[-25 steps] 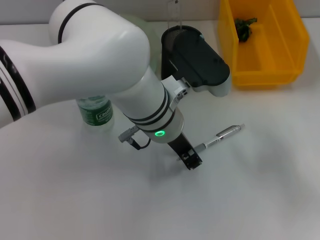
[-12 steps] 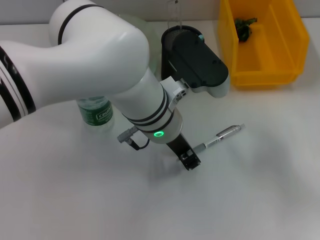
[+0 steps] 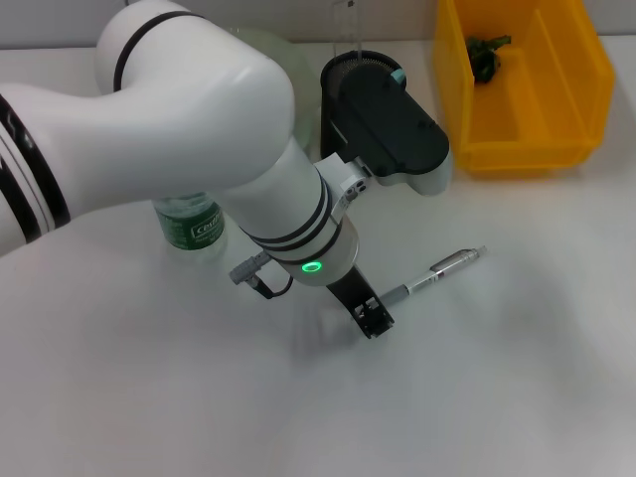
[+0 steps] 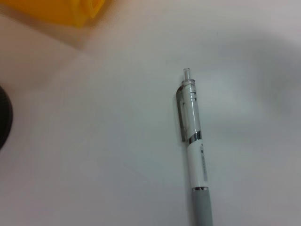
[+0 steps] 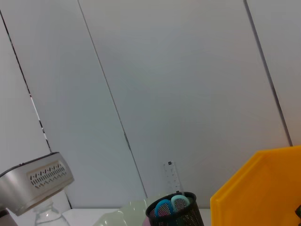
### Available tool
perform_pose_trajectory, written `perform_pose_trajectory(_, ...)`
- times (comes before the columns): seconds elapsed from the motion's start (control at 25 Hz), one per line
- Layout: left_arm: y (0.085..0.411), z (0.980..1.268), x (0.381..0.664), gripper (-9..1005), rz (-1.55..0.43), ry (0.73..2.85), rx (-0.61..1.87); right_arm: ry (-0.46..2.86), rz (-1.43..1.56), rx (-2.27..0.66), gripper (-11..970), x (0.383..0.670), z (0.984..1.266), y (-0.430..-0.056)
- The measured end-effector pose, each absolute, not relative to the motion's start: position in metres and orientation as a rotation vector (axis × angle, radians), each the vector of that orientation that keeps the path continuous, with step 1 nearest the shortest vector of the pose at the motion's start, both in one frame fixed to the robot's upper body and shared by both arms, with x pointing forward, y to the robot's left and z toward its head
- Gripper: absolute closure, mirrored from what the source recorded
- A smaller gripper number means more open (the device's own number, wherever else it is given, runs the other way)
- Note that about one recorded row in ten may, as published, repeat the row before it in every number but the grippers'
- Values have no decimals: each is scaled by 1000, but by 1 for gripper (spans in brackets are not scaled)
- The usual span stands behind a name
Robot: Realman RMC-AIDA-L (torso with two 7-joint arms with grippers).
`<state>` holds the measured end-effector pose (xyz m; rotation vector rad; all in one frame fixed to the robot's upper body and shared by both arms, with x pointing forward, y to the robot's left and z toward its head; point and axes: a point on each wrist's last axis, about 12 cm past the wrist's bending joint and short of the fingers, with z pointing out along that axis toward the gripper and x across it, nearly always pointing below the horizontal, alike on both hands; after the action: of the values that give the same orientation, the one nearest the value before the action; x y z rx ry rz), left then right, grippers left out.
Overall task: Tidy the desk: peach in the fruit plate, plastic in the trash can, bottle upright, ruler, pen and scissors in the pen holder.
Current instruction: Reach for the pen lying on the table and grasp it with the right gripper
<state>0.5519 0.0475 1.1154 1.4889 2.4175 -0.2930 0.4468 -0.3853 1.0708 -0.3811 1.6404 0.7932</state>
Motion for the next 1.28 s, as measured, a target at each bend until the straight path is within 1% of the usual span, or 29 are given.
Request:
perform_pose_trajectory(0.88, 50, 1112, 552, 740, -290, 2418, 1494, 1638, 795, -382, 329, 450, 1071, -383)
perform_pose_trajectory(1.12, 50, 1111, 551, 953, -290, 2412, 1504, 1638, 794, -380, 328, 449, 1071, -383)
perform_pose_trajectory(1.28, 49, 1113, 548, 998, -303, 2389, 1517, 1637, 793, -377, 327, 449, 1071, -383)
